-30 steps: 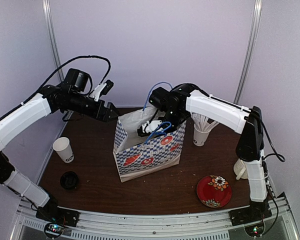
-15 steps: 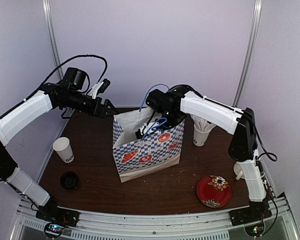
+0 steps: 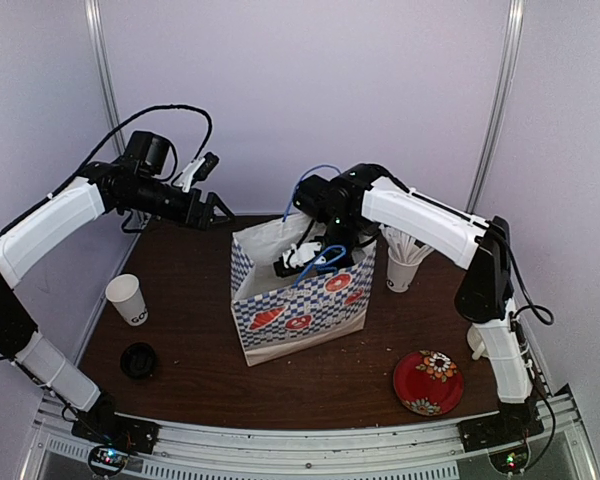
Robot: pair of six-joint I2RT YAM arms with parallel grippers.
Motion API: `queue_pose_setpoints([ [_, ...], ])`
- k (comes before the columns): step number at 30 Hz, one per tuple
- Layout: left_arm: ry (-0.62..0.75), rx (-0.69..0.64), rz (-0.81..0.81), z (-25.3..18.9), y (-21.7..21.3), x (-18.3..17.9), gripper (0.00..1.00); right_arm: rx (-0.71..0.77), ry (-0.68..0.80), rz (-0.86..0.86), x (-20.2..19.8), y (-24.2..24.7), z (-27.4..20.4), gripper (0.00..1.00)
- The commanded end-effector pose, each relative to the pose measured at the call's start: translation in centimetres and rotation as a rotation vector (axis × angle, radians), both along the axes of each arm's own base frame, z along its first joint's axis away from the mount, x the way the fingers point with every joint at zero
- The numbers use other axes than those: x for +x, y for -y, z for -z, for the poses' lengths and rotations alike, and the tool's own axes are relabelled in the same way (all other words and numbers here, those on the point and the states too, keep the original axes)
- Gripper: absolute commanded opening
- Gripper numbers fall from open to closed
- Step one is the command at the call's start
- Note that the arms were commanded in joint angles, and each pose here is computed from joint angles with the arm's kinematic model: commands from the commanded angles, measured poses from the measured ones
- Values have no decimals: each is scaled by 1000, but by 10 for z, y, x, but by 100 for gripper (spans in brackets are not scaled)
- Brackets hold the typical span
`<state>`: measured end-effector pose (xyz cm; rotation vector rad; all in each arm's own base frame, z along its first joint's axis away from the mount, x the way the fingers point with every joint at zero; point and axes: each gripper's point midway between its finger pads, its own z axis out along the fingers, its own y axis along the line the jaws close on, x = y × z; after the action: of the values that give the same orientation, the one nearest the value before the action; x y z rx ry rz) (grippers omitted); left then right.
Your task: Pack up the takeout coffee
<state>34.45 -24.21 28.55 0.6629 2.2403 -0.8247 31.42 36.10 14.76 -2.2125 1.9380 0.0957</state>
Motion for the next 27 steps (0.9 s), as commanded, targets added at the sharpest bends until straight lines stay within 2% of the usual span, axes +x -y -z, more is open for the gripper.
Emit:
queue_pose_setpoints([
  [1,59,-33,23,-24,0,-2,83,-1,-38,29,-24,13,-34,99],
  [10,71,-59,41,-39,1,-8,83,43,17,43,-24,12,-59,99],
  [14,97,-173,131,-59,15,-24,83,54,40,34,-21,10,-62,99],
  [17,173,-230,196,-80,31,-37,84,42,40,29,-20,9,-59,99],
  [22,197,-130,154,-76,40,-28,84,79,41,6,-27,7,-75,100],
  [27,204,-83,103,-67,37,-13,83,204,133,18,-23,0,-115,99],
])
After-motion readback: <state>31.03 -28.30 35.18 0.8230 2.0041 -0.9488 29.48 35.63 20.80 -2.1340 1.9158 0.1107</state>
